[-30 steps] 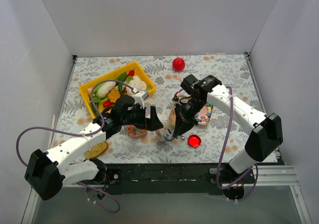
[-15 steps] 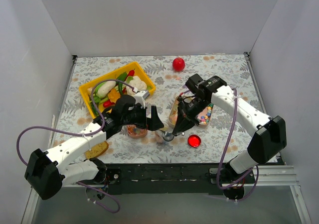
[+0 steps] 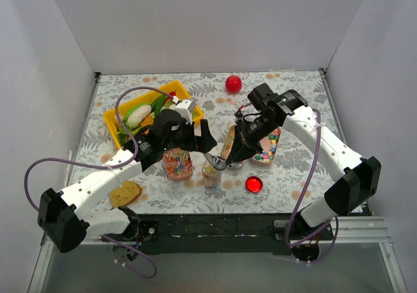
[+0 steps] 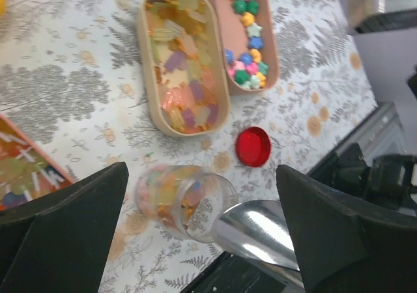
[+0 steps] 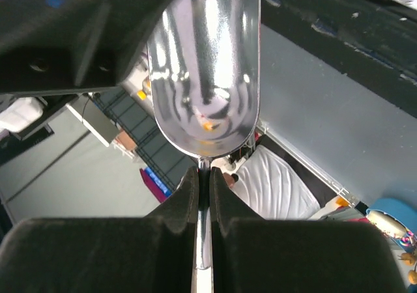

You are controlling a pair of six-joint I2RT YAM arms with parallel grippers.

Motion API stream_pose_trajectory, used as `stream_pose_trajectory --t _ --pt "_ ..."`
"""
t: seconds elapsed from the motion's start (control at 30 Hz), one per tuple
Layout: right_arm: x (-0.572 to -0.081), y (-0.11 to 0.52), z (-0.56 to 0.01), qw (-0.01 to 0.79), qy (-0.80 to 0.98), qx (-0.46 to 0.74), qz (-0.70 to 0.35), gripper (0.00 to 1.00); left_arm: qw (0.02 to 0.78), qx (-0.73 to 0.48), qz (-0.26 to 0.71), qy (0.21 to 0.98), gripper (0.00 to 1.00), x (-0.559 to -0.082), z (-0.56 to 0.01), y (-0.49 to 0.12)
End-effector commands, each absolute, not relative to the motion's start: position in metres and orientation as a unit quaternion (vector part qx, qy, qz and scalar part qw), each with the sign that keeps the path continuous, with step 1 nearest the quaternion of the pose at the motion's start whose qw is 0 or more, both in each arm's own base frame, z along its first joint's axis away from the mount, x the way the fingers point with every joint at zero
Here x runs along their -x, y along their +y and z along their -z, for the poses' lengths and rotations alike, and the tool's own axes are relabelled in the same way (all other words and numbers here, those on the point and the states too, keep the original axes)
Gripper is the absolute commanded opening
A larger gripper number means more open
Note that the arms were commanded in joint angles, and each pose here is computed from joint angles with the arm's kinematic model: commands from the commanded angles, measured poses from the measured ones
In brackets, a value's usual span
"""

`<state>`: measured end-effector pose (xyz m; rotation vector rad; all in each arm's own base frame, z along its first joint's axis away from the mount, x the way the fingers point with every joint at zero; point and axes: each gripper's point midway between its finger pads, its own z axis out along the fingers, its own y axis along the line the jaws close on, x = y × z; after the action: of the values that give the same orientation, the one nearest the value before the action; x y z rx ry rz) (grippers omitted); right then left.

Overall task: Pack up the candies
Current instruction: Place the fake candies in the packing bottle, then scoop the fake candies from the storage box.

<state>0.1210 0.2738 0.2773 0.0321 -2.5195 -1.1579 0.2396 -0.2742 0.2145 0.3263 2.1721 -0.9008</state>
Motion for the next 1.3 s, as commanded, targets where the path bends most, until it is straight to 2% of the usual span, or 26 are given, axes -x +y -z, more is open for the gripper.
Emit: stream_pose_trajectory --t 0.0,0.1,0.33,0.63,0.9,1.27 --pt "-0.130 0.257 -0.278 0.139 -0.906 0.004 0.399 0.01 0.421 -0.067 0.250 0.869 0.98 -0.281 -0.221 -0.253" --pt "-0.143 0.248 -0.272 0.121 -0.913 0.023 0.388 0.01 0.430 -0.044 0.219 0.875 0.98 -0.301 -0.222 -0.249" --pt "-0.174 0.221 -0.246 0.090 -0.928 0.070 0.355 0.01 0.441 -0.006 0.224 0.869 0.98 -0.323 -0.235 -0.239" --pt "-0.193 0.209 -0.199 0.114 -0.938 0.102 0.312 0.01 0.428 -0.016 0.225 0.875 0.98 -0.318 -0.225 -0.237" --pt "-0.217 0.223 -0.173 0.145 -0.927 0.147 0.314 0.01 0.423 -0.019 0.218 0.879 0.98 -0.317 -0.217 -0.235" --pt "-0.219 0.222 -0.133 0.187 -0.926 0.175 0.276 0.01 0.420 -0.028 0.212 0.882 0.98 -0.314 -0.209 -0.233"
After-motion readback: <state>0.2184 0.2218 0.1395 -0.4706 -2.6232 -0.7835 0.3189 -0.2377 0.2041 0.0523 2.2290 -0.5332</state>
